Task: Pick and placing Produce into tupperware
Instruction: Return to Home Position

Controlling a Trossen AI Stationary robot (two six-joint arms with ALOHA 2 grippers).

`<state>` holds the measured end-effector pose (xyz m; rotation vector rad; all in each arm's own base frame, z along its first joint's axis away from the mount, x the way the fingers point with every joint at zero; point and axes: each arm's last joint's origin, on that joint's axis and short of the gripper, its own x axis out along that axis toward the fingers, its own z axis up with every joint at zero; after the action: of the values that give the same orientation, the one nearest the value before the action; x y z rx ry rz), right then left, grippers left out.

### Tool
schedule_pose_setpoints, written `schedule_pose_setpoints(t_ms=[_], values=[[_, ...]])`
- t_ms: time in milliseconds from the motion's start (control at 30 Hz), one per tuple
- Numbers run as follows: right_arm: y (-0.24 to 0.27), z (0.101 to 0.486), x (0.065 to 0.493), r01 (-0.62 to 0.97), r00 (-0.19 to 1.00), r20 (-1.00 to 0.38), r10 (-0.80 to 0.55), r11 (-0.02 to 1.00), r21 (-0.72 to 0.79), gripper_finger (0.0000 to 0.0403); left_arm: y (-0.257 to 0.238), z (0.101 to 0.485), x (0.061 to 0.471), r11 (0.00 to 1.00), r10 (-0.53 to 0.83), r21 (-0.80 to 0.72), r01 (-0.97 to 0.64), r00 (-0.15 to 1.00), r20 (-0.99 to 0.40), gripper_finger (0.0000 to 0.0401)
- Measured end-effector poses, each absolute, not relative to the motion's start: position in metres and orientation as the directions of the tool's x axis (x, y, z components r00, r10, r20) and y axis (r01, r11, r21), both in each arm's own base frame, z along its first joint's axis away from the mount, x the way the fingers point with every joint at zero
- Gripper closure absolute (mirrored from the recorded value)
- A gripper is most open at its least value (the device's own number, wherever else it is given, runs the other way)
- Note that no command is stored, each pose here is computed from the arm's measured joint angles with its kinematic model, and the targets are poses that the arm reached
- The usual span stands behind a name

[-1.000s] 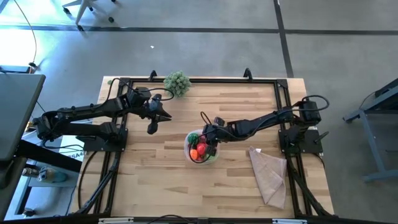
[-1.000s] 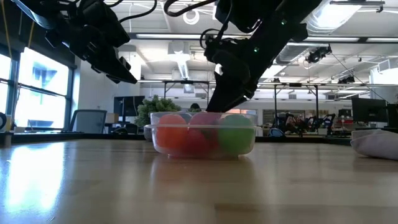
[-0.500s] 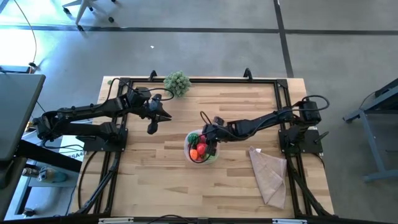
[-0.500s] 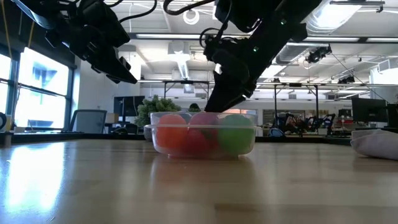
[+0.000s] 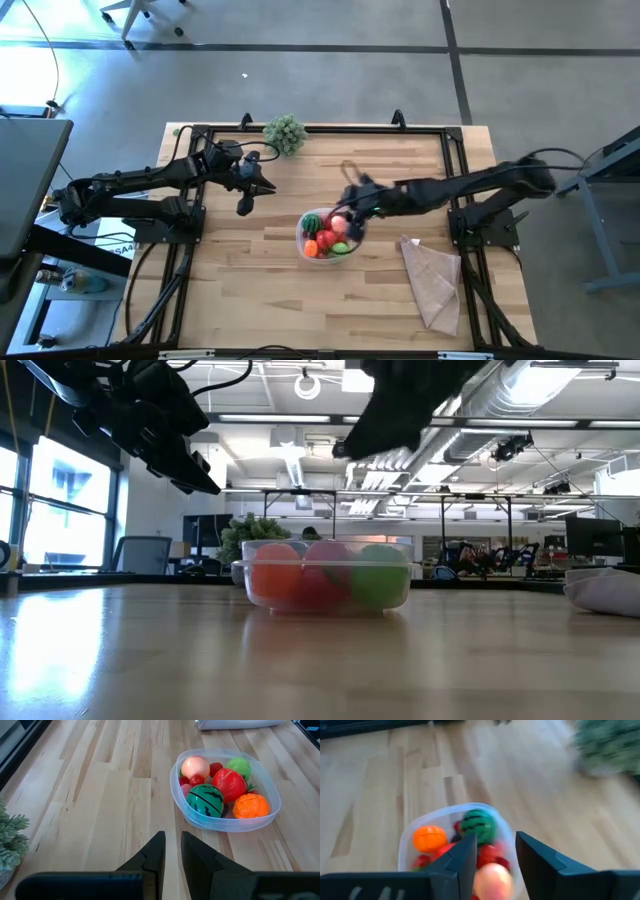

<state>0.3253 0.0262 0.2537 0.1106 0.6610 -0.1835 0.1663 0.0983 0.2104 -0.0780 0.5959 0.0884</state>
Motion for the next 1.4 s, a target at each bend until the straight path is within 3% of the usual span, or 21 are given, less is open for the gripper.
schedule_pose_setpoints(t_ms=[233, 467, 667, 900, 1000, 1100, 1233, 1400], values=[[0.032, 0.305, 0.266, 0.299, 0.771, -0.584, -0.252, 0.954, -0.017, 0.0331, 0.098, 0.210, 0.166, 0.993, 0.060, -0.048, -0.105, 0.824, -0.563, 0.0350], [0.046, 0.309, 0.224, 0.423, 0.672, -0.648, -0.358, 0.904, -0.060, 0.0397, 0.098, 0.210, 0.166, 0.993, 0.060, -0.048, -0.105, 0.824, -0.563, 0.0350], [0.061, 0.301, 0.211, 0.486, 0.603, -0.697, -0.388, 0.872, -0.066, 0.0399, 0.098, 0.210, 0.166, 0.993, 0.061, -0.047, -0.105, 0.824, -0.563, 0.0350], [0.068, 0.255, 0.205, 0.473, 0.676, -0.662, -0.324, 0.879, 0.052, 0.0399, 0.098, 0.210, 0.166, 0.993, 0.060, -0.048, -0.105, 0.824, -0.563, 0.0350], [0.065, 0.230, 0.208, 0.402, 0.775, -0.582, -0.248, 0.903, 0.150, 0.0399, 0.098, 0.210, 0.166, 0.993, 0.061, -0.047, -0.105, 0.824, -0.563, 0.0350], [0.060, 0.224, 0.217, 0.211, 0.910, -0.402, -0.103, 0.949, 0.234, 0.0399, 0.098, 0.210, 0.166, 0.993, 0.061, -0.047, -0.105, 0.824, -0.563, 0.0350], [0.041, 0.232, 0.221, 0.014, 0.981, -0.191, 0.025, 0.980, 0.198, 0.0399, 0.098, 0.210, 0.166, 0.993, 0.060, -0.047, -0.105, 0.824, -0.563, 0.0350], [0.009, 0.258, 0.209, -0.046, 0.998, -0.036, 0.051, 0.990, 0.131, 0.0399, 0.098, 0.210, 0.166, 0.993, 0.060, -0.048, -0.105, 0.824, -0.563, 0.0350]])
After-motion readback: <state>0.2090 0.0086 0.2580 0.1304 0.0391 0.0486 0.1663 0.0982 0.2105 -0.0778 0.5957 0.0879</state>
